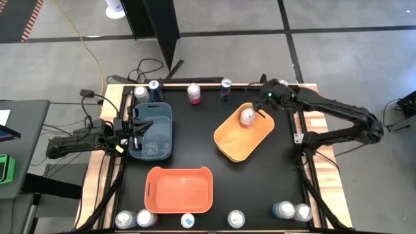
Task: Sort soda cans
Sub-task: Put the blue soda can into the orange bin
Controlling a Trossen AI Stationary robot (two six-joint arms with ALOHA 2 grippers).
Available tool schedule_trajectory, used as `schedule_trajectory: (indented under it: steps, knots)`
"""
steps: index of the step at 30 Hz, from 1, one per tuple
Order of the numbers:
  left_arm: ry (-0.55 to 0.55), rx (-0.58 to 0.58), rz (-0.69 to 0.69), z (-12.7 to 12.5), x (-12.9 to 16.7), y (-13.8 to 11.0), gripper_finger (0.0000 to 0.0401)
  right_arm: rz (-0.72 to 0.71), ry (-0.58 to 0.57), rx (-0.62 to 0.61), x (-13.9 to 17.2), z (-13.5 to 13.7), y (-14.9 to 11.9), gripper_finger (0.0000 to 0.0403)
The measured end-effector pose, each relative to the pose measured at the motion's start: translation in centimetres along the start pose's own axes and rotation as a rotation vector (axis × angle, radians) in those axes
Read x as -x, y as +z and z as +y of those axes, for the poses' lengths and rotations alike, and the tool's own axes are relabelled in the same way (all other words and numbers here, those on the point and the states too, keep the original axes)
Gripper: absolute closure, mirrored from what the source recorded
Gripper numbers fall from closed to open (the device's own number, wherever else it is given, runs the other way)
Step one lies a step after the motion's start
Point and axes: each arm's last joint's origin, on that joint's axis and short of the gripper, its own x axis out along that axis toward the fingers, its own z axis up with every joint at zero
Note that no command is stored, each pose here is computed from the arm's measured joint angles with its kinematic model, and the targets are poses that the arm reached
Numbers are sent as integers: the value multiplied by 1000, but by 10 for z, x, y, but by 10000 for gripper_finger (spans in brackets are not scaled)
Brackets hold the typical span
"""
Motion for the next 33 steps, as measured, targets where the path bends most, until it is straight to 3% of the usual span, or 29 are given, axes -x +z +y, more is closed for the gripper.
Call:
schedule_trajectory:
  steps: [5, 15, 33]
  knots:
    - [0, 2, 0, 0, 0, 0, 399, 45, -168, -110, -9, -29, 6, 16]
    - [0, 4, -1, 0, 0, 0, 399, 53, -311, -239, -33, -58, 21, 17]
    - [0, -5, -1, 0, 0, 0, 399, 83, -402, -323, -89, -69, 34, 17]
